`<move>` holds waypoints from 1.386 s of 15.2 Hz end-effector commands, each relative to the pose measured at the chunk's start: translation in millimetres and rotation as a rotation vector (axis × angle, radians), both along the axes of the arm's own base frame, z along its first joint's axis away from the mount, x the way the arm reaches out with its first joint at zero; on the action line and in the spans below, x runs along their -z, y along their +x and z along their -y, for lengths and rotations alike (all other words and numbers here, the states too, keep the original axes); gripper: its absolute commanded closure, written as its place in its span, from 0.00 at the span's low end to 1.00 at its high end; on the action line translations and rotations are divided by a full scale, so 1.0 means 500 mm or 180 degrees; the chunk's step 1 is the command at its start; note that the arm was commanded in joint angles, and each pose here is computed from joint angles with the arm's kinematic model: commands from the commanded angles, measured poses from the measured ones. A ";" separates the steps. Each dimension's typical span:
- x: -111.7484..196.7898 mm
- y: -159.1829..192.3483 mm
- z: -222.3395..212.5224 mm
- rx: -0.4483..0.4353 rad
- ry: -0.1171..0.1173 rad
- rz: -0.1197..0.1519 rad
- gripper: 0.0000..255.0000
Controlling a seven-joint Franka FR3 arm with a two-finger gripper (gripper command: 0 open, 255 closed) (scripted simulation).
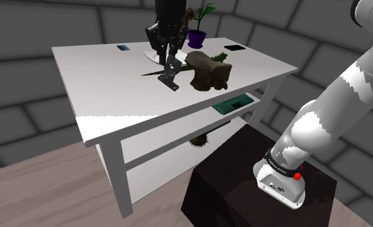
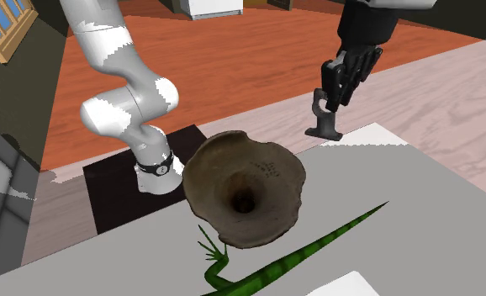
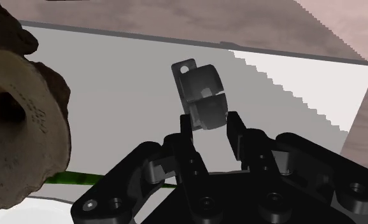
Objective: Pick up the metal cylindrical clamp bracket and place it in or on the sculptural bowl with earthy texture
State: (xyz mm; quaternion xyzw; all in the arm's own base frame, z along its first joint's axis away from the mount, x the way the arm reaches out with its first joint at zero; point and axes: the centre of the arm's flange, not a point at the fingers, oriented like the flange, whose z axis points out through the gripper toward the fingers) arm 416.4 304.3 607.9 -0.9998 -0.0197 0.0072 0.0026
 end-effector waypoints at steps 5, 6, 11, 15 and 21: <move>-0.064 0.002 -0.002 0.0000 -0.0001 -0.0001 1.00; -0.074 0.002 -0.002 0.0000 -0.0001 -0.0001 1.00; -0.127 0.002 -0.002 0.0000 -0.0001 -0.0001 1.00; -0.170 0.002 -0.002 0.0000 -0.0001 -0.0001 1.00; -0.233 0.002 -0.002 0.0000 -0.0001 -0.0001 1.00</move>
